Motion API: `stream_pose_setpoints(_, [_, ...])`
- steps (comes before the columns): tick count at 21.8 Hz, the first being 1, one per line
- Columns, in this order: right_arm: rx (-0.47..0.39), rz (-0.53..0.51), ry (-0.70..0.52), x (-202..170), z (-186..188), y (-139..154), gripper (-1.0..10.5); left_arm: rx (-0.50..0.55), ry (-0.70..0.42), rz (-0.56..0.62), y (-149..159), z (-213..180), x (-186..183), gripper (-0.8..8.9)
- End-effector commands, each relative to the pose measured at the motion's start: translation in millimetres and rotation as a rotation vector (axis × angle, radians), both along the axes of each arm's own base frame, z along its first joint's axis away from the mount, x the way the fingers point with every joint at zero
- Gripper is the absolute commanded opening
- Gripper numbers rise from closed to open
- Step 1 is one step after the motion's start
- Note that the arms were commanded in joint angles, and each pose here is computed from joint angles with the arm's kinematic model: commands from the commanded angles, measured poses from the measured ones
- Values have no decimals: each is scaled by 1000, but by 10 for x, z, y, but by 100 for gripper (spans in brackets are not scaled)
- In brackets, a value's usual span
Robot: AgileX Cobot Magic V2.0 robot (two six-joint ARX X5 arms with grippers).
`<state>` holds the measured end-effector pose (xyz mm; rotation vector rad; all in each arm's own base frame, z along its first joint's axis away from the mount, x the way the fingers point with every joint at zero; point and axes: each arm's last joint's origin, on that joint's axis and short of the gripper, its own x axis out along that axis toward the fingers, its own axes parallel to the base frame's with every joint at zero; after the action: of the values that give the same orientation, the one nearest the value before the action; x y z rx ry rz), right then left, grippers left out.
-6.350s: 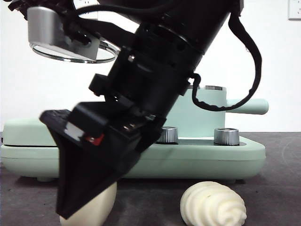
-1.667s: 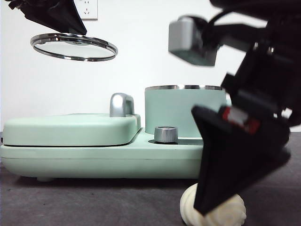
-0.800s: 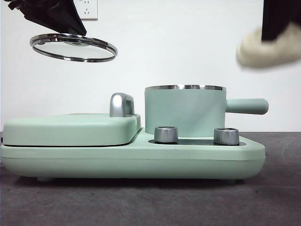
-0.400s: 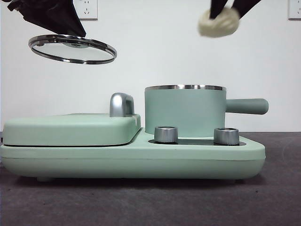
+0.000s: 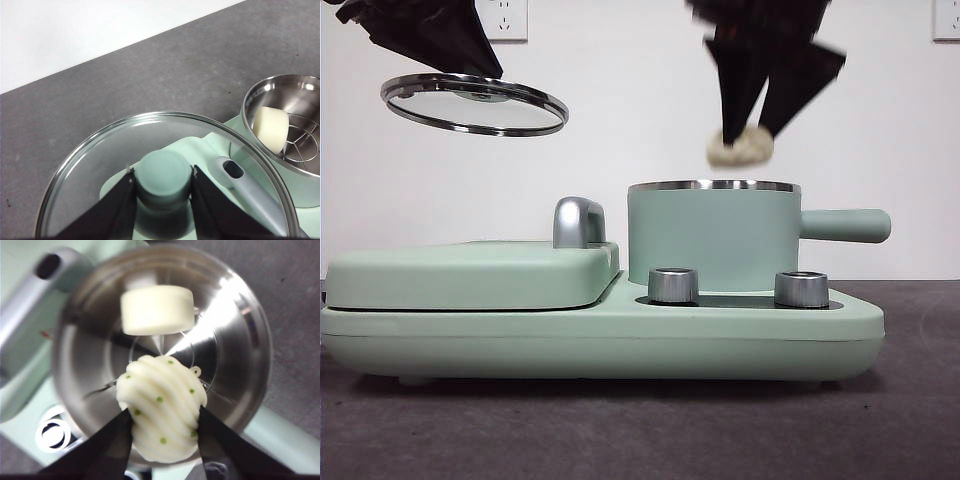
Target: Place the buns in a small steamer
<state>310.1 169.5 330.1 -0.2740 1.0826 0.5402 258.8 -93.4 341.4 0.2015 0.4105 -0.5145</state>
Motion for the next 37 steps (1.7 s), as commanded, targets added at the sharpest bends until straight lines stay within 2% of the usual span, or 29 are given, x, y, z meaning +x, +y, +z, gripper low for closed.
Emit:
stream_pose_setpoints(1, [-6,23,0,128,-104,86,193,-12,-41,-6,-14,79,13,14])
stream_pose_setpoints(12, [-41,19,60,397,-542,211,195,-11,-42,-6,-14,79,13,14])
stream_pose_setpoints(15, [-36,18,46,423,-556,224,253,-11,-41,-7,-14,78,13,14])
stream_pose_setpoints(19, [-16,14,13,402,-412,215,284,-10,-39,-6,-13,76,12,14])
stream_pose_setpoints(21, [-8,14,-2,379,-268,202,341,-11,-39,-6,-13,76,12,14])
stream_pose_setpoints(26, [12,15,-37,296,222,158,349,-11,-37,-6,-13,75,11,14])
stream_pose_setpoints(27, [37,20,-64,270,346,148,349,-11,-37,-6,-13,75,11,14])
stream_pose_setpoints(29, [150,27,-160,193,608,122,348,-11,-37,-6,-13,75,11,14])
stream_pose_setpoints(33, [322,-27,-422,-35,1156,-4,347,-3,-14,-6,-10,53,2,14])
stream_pose_setpoints(37, [398,-19,-555,-218,1402,-97,347,-3,-14,-6,-10,54,2,14])
